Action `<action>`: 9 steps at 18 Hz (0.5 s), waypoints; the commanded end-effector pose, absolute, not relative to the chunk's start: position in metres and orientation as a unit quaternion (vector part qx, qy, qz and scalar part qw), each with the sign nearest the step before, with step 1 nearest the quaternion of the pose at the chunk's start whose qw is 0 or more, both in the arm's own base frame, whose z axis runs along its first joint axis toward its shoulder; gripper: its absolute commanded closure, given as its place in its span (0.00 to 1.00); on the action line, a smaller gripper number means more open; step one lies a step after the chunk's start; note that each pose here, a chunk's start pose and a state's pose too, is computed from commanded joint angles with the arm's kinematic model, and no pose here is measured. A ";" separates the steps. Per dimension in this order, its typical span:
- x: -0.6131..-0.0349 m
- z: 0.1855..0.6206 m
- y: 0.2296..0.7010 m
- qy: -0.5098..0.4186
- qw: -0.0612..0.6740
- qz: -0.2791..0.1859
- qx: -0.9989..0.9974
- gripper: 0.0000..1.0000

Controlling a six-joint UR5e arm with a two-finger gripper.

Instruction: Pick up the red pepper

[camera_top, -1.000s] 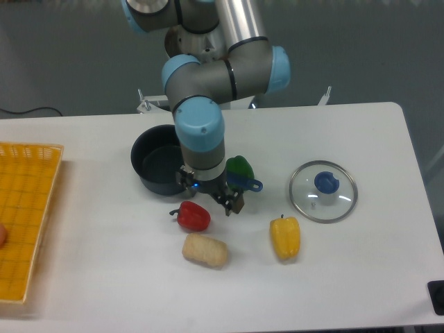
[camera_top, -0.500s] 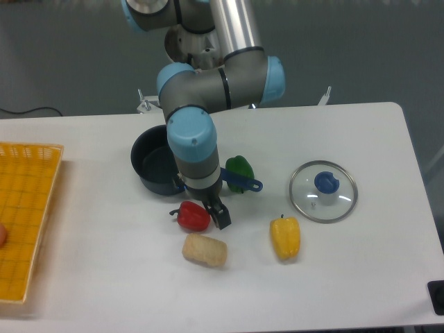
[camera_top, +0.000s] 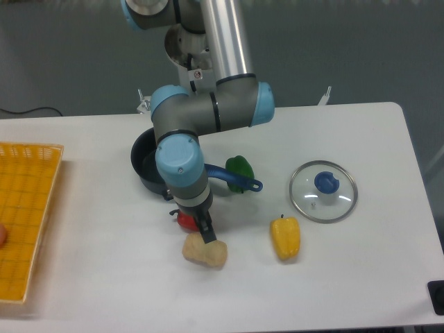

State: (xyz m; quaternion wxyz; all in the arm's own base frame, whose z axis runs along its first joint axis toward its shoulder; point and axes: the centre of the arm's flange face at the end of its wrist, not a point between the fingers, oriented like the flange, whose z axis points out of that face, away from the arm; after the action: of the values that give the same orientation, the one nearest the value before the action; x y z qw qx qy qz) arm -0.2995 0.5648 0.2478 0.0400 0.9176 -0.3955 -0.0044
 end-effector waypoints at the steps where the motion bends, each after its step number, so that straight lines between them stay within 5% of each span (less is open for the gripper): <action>1: -0.298 0.246 0.564 -0.398 0.042 -0.001 0.916 0.00; 9: -0.281 0.225 0.554 -0.447 0.070 0.017 0.892 0.00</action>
State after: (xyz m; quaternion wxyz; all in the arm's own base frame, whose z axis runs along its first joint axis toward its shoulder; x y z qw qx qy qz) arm -0.2809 0.5539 0.2247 0.0698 0.8919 -0.4466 0.0169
